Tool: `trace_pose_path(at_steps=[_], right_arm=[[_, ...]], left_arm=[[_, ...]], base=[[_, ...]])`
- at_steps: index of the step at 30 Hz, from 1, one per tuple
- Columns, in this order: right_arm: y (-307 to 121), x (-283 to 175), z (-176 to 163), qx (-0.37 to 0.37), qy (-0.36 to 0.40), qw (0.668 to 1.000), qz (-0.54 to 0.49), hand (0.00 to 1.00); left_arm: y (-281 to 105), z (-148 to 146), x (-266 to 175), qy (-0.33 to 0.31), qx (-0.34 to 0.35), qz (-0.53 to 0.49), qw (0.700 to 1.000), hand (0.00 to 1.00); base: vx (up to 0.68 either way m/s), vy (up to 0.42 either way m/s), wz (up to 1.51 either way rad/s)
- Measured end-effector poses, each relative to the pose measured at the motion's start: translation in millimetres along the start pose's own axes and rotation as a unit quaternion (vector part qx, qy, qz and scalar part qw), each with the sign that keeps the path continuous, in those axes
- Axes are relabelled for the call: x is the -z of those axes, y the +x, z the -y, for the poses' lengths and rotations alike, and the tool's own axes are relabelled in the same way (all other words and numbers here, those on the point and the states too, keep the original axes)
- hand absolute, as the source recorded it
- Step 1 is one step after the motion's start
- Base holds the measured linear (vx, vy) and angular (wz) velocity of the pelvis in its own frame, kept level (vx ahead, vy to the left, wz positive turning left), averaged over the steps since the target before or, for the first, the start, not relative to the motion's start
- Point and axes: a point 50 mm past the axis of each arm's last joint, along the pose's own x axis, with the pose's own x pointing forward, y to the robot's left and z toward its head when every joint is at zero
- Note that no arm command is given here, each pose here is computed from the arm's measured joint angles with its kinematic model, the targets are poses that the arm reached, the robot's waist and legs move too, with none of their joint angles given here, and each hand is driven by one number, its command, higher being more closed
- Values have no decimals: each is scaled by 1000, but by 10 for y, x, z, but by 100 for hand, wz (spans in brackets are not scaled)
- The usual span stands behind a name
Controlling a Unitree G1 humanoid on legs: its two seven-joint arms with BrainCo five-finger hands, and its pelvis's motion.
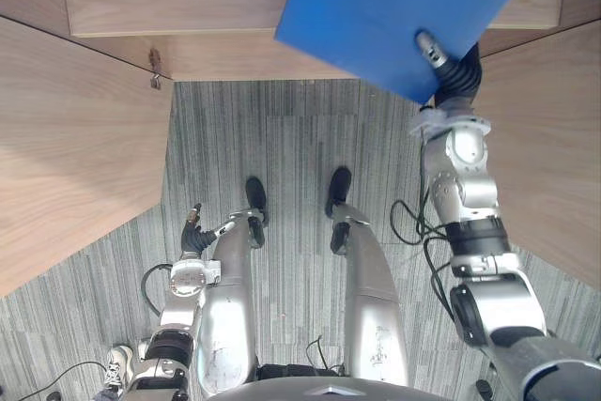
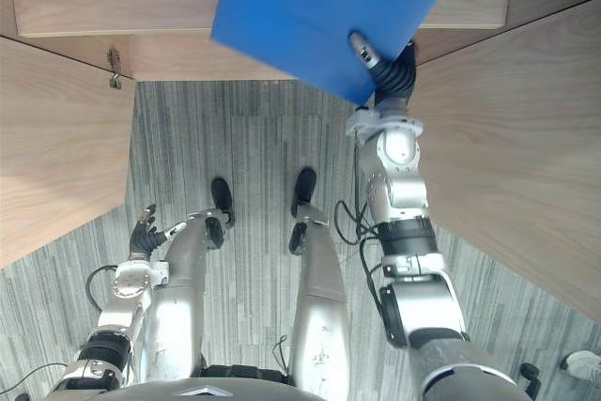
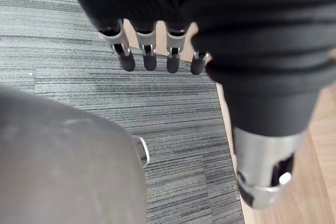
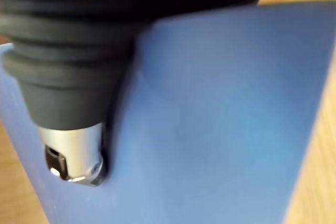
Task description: Walk over to the cabinet, pick up the folder, carry it to the office cabinet, place the folder inside the office cabinet, then close the office cabinet door
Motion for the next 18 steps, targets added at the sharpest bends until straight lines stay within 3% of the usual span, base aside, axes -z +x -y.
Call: trace_pose_path(at_steps=[10, 18], right_arm=[[413, -70, -29, 80, 117, 989, -38, 100], [548, -105, -77, 122, 162, 977, -59, 100]], left_arm=[[-15, 50, 1, -28, -14, -6, 999, 0], [-19, 68, 2, -43, -32, -10, 999, 0]], base=[[14, -5, 7], [11, -4, 10]])
